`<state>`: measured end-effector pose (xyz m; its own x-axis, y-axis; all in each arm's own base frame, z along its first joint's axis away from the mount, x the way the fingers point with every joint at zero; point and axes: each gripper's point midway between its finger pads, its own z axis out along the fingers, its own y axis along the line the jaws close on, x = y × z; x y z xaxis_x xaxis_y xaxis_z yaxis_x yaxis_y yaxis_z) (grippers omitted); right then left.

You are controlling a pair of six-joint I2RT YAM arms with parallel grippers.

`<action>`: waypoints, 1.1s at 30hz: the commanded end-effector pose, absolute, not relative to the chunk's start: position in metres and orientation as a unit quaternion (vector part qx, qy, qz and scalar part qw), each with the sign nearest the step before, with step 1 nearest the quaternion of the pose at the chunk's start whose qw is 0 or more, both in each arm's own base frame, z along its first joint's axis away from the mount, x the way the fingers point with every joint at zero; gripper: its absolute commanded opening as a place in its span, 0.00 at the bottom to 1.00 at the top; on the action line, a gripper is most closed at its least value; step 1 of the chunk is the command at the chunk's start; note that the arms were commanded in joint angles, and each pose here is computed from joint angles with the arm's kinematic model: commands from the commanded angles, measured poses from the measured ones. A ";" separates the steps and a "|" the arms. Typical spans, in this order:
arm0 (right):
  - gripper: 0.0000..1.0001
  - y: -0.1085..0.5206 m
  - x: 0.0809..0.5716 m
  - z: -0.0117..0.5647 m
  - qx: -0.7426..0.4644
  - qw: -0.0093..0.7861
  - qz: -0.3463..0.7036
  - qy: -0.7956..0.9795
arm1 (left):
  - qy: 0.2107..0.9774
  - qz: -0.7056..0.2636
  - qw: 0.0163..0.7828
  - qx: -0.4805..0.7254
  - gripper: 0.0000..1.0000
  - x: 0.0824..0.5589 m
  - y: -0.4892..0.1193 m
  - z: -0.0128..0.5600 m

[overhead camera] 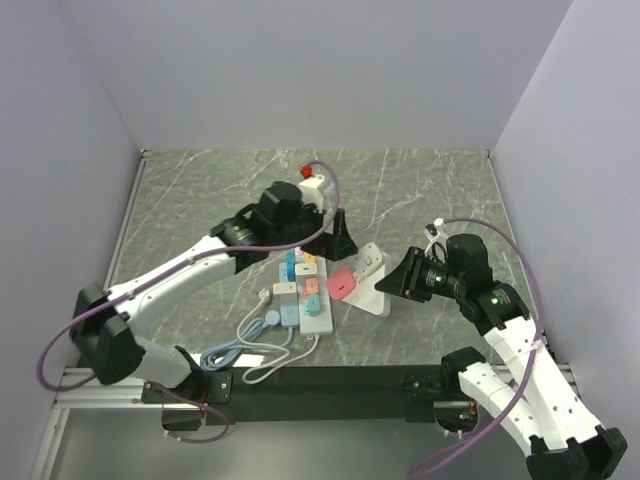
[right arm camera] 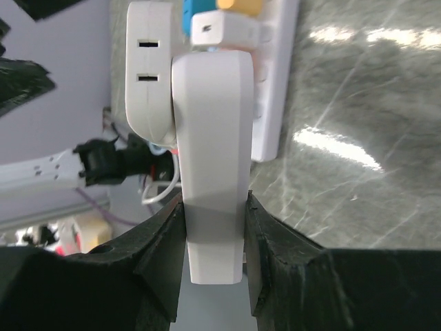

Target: Pull the plug off the socket

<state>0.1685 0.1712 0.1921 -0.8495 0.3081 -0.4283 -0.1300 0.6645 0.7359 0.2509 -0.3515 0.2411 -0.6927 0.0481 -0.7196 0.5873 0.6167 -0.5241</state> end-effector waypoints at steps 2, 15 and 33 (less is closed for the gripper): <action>0.00 0.186 0.158 0.235 -0.027 0.259 0.468 0.845 | 0.759 -0.458 0.357 0.295 0.99 0.226 -0.338 0.271; 0.00 0.185 0.159 0.245 -0.085 0.241 0.484 0.837 | 0.729 -0.517 0.220 0.391 0.99 0.173 -0.339 0.227; 0.00 0.183 0.202 0.251 -0.045 0.264 0.458 0.848 | 0.758 -0.476 0.217 0.389 0.50 0.204 -0.352 0.203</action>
